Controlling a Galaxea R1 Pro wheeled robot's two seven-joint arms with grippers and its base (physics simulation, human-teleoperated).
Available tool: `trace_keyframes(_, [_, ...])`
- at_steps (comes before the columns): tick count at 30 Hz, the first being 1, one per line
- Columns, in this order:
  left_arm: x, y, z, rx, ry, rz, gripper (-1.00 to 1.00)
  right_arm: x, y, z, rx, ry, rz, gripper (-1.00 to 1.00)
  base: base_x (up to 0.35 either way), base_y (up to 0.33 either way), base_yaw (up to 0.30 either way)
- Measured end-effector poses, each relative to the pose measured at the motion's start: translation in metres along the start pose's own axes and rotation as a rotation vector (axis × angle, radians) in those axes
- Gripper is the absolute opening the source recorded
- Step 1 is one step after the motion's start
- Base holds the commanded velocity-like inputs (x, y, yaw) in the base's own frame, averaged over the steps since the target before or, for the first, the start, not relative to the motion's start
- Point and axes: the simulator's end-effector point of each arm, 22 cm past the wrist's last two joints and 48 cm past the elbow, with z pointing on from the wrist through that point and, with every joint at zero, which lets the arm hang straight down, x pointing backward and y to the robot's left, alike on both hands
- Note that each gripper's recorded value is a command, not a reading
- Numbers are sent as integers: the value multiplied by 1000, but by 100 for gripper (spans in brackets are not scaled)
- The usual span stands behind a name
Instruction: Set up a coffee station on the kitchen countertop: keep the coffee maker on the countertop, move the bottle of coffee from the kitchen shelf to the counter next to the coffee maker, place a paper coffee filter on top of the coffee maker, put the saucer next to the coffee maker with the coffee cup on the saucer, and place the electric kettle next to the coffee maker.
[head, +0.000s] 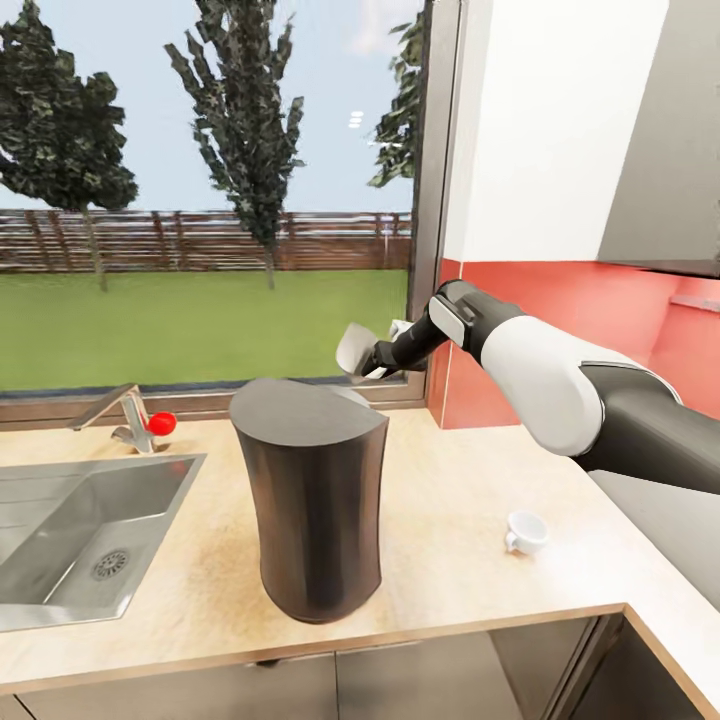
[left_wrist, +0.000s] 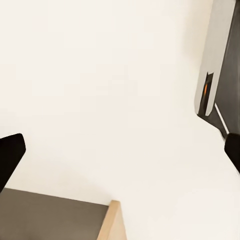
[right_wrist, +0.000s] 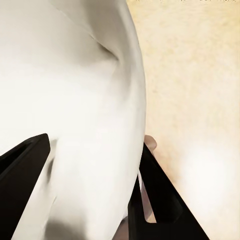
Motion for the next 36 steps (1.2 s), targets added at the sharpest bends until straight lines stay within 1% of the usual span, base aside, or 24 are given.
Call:
trace_keyframes(8, [-4, 1, 0, -2, -9, -5, 100, -2, 4, -8, 2, -10, -6, -100, -116, 0, 0])
trace_keyframes(15, [-8, 1, 0, -2, -20, -9, 100, -4, 8, -14, 4, -19, -11, -100, -10, 0, 0])
trace_keyframes(22, [-9, 1, 0, -1, -22, -9, 100, -4, 8, -16, 4, -21, -12, -100, 0, 0, 0])
trace_keyframes(23, [-8, -5, -1, 11, -26, -14, 100, -3, 2, -15, 17, -21, -12, -100, 0, 0, 0])
trace_keyframes(25, [-9, -7, -1, 14, -26, -13, 100, 3, -7, -12, 23, -12, 1, -100, 0, 0, 0])
trace_keyframes(26, [-9, -7, -1, 14, -26, -13, 100, 5, -8, -10, 20, -7, 5, -100, 0, 0, 0])
trace_keyframes(27, [-9, -7, -1, 14, -27, -13, 100, 6, -4, -9, 14, -6, 3, -100, 0, 0, 0])
trace_keyframes(28, [-9, -7, -1, 14, -28, -13, 100, 3, 1, -10, 11, -10, -3, -100, 0, 0, 0])
trace_keyframes(29, [-9, -8, -1, 15, -28, -13, 100, 3, 1, -10, 13, -11, -5, -100, 0, 0, 0])
trace_keyframes(32, [-9, -8, -1, 16, -29, -13, 100, 3, -10, -13, 21, -15, 9, -100, 50, -59, 0])
trace_keyframes(36, [-9, -8, -1, 17, -30, -13, 100, 0, -14, -17, 25, -28, 13, -100, 133, -187, 0])
